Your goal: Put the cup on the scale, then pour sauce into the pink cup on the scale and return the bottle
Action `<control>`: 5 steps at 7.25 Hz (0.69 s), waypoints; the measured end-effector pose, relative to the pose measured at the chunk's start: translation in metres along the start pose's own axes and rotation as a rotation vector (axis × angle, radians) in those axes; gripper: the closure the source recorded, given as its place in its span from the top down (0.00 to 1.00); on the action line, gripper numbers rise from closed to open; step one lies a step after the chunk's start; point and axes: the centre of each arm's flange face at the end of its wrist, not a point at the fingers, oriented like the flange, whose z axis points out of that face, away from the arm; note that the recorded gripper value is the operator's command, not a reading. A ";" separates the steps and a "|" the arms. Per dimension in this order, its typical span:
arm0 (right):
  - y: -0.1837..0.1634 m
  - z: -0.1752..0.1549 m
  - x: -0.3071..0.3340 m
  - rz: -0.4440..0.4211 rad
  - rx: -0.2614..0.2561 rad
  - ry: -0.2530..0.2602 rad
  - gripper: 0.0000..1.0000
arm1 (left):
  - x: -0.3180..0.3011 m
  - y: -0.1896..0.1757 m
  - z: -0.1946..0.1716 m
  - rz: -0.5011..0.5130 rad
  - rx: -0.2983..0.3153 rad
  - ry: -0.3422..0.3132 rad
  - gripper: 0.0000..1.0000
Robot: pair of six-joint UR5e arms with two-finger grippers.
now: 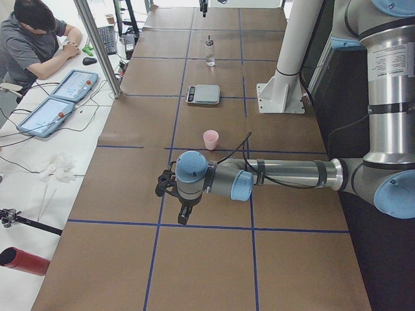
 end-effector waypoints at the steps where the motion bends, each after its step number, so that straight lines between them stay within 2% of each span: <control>1: -0.017 -0.007 -0.010 -0.061 0.061 0.003 1.00 | 0.008 -0.009 -0.006 0.069 0.059 -0.004 1.00; 3: -0.044 -0.021 -0.024 -0.117 0.125 0.003 1.00 | 0.030 -0.037 -0.027 0.266 0.236 -0.021 1.00; 5: -0.051 -0.027 -0.027 -0.124 0.145 0.001 1.00 | 0.043 -0.063 -0.040 0.392 0.353 -0.025 1.00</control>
